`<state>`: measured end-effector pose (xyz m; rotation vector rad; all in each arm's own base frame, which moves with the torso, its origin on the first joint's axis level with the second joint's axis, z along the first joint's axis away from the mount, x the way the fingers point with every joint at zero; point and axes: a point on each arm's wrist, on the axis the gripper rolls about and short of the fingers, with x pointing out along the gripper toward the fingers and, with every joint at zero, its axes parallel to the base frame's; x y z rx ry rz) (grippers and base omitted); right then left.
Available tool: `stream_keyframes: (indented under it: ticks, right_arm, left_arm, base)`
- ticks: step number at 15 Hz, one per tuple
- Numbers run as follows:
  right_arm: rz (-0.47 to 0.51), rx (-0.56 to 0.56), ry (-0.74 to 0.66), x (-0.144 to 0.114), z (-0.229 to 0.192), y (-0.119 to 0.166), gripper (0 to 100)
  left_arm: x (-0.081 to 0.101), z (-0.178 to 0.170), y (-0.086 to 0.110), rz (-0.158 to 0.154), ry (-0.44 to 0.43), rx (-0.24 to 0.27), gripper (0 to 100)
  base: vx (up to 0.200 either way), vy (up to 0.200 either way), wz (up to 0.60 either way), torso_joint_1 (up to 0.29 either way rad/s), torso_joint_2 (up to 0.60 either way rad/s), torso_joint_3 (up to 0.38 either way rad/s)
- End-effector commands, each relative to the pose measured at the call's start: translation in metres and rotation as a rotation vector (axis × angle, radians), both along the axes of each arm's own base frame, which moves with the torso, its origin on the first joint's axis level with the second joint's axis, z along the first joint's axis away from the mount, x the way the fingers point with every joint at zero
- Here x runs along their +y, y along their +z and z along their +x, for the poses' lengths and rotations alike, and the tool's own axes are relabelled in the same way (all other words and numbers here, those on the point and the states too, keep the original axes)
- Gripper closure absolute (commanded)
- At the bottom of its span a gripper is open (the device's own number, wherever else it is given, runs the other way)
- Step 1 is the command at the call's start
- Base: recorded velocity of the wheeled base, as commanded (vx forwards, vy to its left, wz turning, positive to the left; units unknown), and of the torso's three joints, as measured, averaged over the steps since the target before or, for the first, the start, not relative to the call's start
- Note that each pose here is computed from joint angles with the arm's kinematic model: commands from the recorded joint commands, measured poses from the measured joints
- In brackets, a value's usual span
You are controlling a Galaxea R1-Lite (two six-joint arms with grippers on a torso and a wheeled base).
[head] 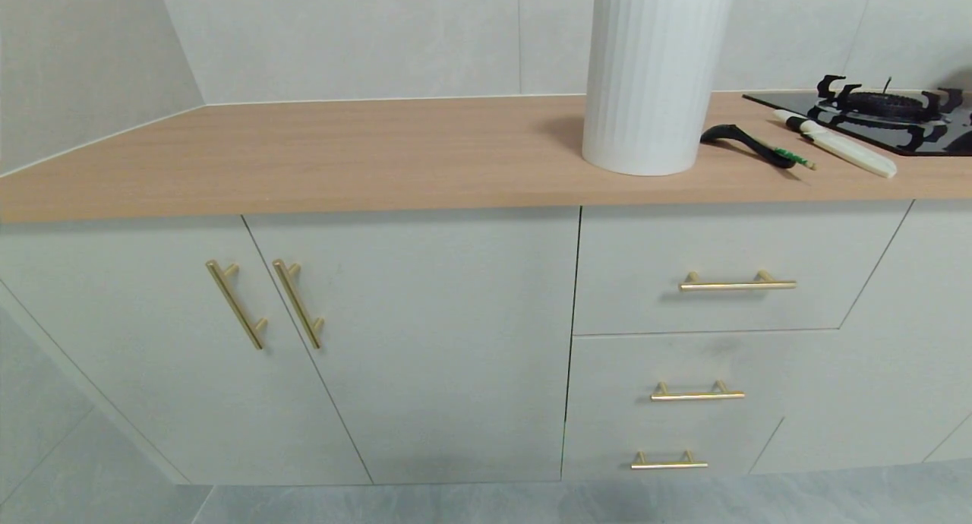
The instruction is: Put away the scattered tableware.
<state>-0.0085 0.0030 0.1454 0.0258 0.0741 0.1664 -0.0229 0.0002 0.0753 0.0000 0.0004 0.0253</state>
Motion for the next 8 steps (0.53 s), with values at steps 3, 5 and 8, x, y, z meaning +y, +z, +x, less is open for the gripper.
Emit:
stream_keyframes:
  ticks: [3,5,8]
  right_arm:
    - [-0.026,0.683,0.241,0.025,0.137,-0.003,0]
    - [-0.046,0.781,0.243,0.036,0.184,-0.009,0]
    - [-0.048,0.829,0.211,0.047,0.243,-0.021,0]
  left_arm:
    - [0.000,0.000,0.000,0.000,0.001,0.001,0]
    - [0.000,0.000,0.000,0.000,0.001,0.001,0]
    - [0.000,0.000,0.000,0.000,0.001,0.001,0]
  base:
    - [0.000,0.000,0.00,0.000,0.00,0.000]
    - [0.000,0.000,0.00,0.000,0.00,0.000]
    - [0.000,0.000,0.00,0.000,0.00,0.000]
